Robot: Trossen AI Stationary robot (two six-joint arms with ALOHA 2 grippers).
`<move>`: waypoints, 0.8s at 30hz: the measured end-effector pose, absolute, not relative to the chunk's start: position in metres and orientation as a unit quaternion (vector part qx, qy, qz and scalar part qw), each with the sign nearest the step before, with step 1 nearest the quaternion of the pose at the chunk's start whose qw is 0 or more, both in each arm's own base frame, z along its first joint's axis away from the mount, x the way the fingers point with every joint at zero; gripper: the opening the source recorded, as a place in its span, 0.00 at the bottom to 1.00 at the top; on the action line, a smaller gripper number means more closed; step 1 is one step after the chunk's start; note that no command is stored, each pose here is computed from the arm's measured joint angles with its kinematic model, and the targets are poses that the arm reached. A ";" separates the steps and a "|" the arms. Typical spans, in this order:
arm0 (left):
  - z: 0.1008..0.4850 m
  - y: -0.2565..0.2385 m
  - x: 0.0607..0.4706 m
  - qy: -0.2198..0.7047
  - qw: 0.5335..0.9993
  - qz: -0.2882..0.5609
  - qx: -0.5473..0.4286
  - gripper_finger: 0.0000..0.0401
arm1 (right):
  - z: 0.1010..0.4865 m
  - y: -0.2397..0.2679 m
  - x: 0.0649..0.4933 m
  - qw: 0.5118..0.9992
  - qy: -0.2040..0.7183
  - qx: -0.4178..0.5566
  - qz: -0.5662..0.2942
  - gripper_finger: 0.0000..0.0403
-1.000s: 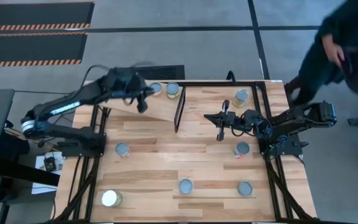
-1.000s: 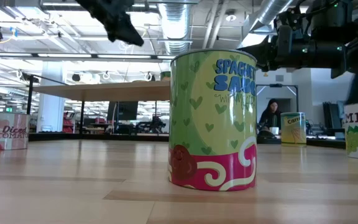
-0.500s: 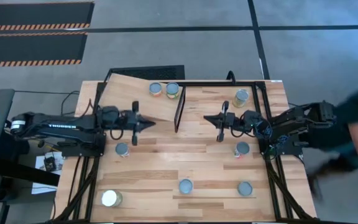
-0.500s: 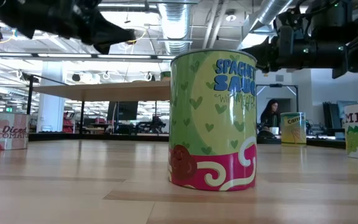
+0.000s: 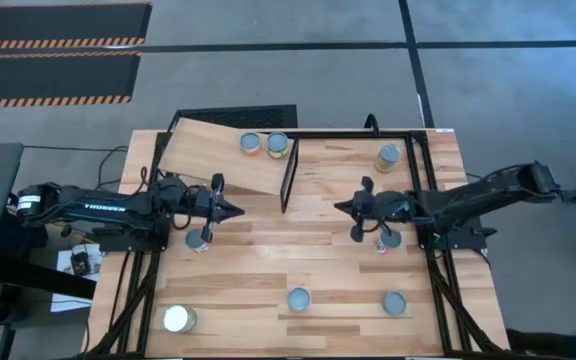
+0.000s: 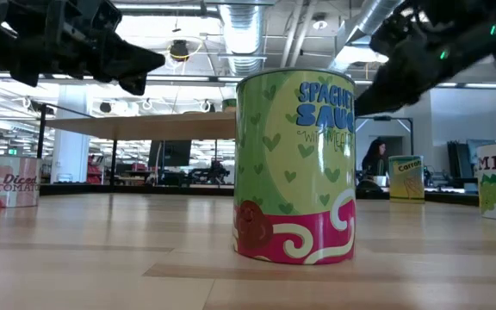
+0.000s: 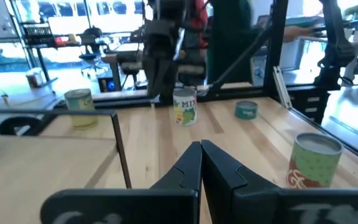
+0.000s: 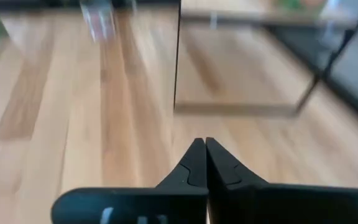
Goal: Pick and place cans onto a shelf
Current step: Put the canned mixed fruit on the shelf
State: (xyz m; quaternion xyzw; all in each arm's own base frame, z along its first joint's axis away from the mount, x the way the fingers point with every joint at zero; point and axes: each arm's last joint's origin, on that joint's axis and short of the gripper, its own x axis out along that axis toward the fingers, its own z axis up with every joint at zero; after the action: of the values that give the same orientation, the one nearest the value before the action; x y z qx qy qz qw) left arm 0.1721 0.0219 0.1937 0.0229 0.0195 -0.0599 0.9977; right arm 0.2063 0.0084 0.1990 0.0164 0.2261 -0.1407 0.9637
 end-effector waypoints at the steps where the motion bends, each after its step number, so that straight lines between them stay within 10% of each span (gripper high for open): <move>1: 0.193 0.022 0.172 0.023 0.998 -0.062 0.022 0.00 | 0.207 0.013 0.206 0.957 0.254 0.030 -0.140 0.01; 12: 0.192 0.025 0.171 0.028 0.998 -0.058 0.023 0.00 | 0.253 0.073 0.197 0.845 0.485 0.159 -0.162 0.05; 24: 0.192 0.025 0.171 0.028 0.997 -0.058 0.030 0.00 | 0.239 0.102 0.193 0.708 0.614 0.200 -0.286 0.38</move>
State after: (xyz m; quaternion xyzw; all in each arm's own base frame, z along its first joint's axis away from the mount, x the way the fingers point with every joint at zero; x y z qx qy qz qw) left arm 0.1715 0.0251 0.1920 0.0295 0.0275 -0.0582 0.9975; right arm 0.1928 0.1018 0.2392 0.2003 0.6136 -0.2865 0.7081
